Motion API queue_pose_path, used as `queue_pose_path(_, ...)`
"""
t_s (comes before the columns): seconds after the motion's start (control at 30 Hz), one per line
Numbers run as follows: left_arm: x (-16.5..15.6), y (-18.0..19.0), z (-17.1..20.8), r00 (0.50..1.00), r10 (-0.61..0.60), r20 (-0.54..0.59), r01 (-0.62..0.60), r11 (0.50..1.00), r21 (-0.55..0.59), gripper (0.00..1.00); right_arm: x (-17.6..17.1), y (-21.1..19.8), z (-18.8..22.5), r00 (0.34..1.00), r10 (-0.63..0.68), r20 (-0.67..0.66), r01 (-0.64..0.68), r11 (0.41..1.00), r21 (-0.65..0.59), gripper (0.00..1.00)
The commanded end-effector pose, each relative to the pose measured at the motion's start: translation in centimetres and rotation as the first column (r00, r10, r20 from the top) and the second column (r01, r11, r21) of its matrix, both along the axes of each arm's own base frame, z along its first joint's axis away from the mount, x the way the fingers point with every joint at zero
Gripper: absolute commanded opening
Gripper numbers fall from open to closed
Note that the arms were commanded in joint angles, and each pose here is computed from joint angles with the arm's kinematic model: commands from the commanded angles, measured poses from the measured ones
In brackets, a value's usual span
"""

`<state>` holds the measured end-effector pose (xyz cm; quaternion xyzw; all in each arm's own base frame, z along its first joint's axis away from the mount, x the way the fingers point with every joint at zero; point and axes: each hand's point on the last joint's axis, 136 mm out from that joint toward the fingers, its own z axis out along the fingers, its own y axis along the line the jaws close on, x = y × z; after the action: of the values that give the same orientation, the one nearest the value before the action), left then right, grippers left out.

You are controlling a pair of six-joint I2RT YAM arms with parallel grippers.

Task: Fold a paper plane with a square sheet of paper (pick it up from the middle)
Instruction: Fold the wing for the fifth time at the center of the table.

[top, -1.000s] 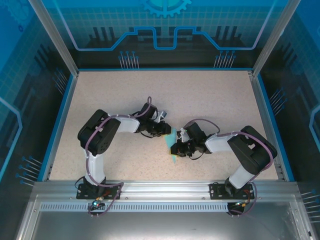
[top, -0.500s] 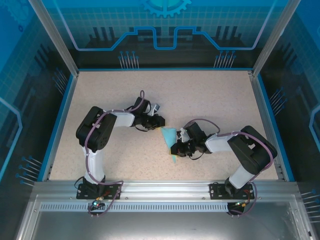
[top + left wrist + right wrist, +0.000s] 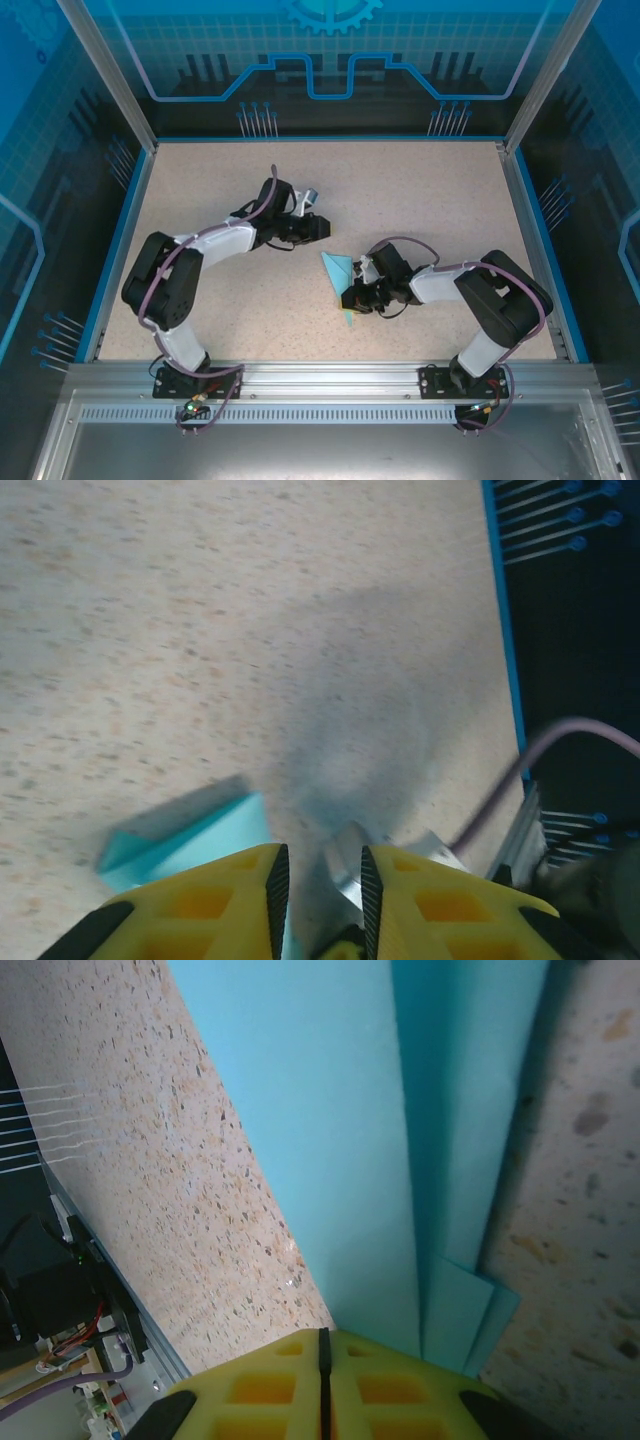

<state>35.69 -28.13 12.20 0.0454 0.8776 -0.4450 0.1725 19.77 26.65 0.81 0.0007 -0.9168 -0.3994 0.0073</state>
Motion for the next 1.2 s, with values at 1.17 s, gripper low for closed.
queue_pose_path(1.17,-5.8,-2.8,-10.3,0.975,-0.044,-0.216,0.055,0.997,0.047,0.11,-3.1,-3.1,-5.5,0.985,-0.054,-0.165,0.021,0.980,-0.197,0.09)
